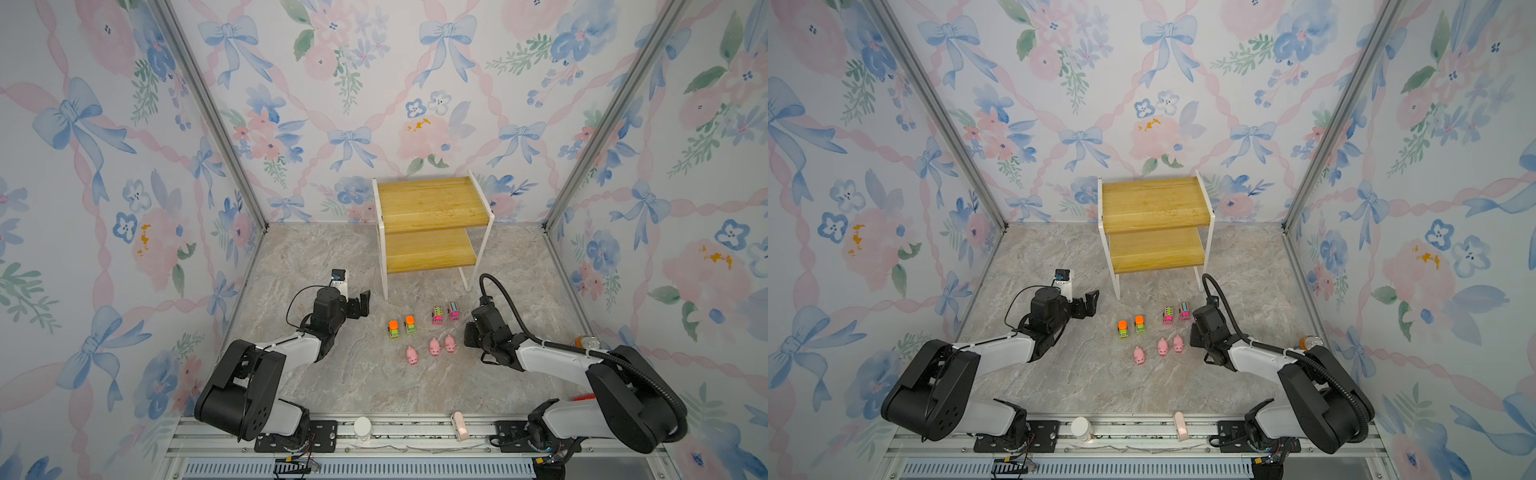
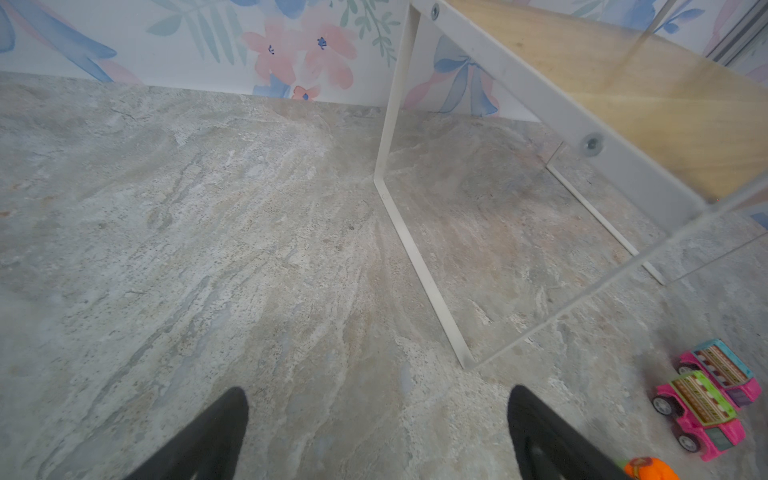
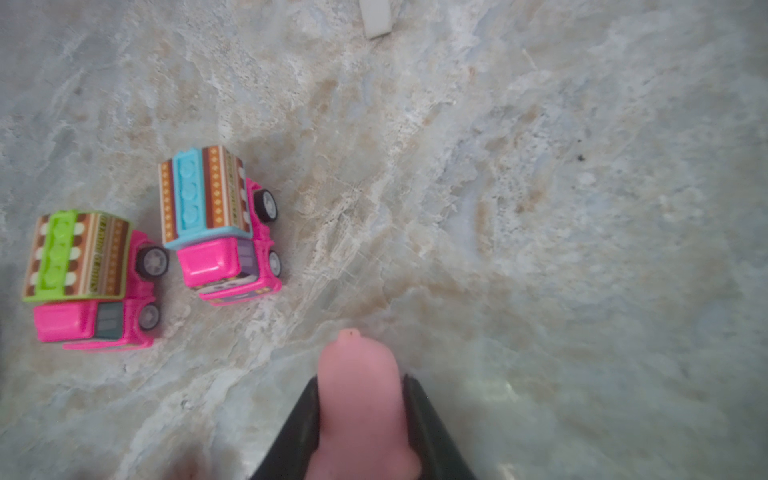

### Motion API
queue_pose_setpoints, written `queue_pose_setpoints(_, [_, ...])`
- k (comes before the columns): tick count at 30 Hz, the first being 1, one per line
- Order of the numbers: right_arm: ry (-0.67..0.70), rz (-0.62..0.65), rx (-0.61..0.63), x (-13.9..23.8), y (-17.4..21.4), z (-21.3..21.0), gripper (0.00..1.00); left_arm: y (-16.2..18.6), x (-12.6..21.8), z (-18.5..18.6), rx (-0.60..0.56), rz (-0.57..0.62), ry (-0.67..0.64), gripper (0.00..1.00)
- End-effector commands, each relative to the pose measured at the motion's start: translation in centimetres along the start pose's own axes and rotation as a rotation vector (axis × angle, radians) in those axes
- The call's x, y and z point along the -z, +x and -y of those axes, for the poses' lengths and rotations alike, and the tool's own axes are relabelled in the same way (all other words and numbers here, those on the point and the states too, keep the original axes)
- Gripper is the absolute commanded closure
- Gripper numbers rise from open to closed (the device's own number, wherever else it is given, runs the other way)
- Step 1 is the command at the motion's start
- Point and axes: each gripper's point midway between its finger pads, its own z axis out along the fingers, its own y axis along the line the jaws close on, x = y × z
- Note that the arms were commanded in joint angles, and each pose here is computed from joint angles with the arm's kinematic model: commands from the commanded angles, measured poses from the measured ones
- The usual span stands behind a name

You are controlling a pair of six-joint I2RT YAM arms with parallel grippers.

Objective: Place and organize the plastic toys onto the shelf
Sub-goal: 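Close the right gripper on the pink pig, then lift the pink pig with the right gripper toward the shelf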

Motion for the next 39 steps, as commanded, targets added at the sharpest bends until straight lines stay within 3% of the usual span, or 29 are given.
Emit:
queue_pose_setpoints(1, [0.024, -0.083, 0.011, 0.4, 2.6, 1.1, 0.68, 0.6, 0.0, -0.3, -0.012, -0.012, -0.015, 0.02])
queue_pose_setpoints(21, [0.008, -0.068, 0.008, 0.9, 2.2, 0.9, 0.73, 0.7, 0.2, -0.3, -0.014, -0.011, -0.015, 0.02])
queue_pose_setpoints(32, [-0.014, -0.027, 0.035, 3.6, 0.3, 0.6, 0.74, 0.9, 0.2, -0.4, -0.015, -0.015, -0.022, 0.02])
queue_pose_setpoints(39, [-0.112, 0.048, 0.058, 5.8, -2.4, -1.5, 0.74, 0.9, 0.1, -0.4, -0.014, -0.017, -0.018, 0.02])
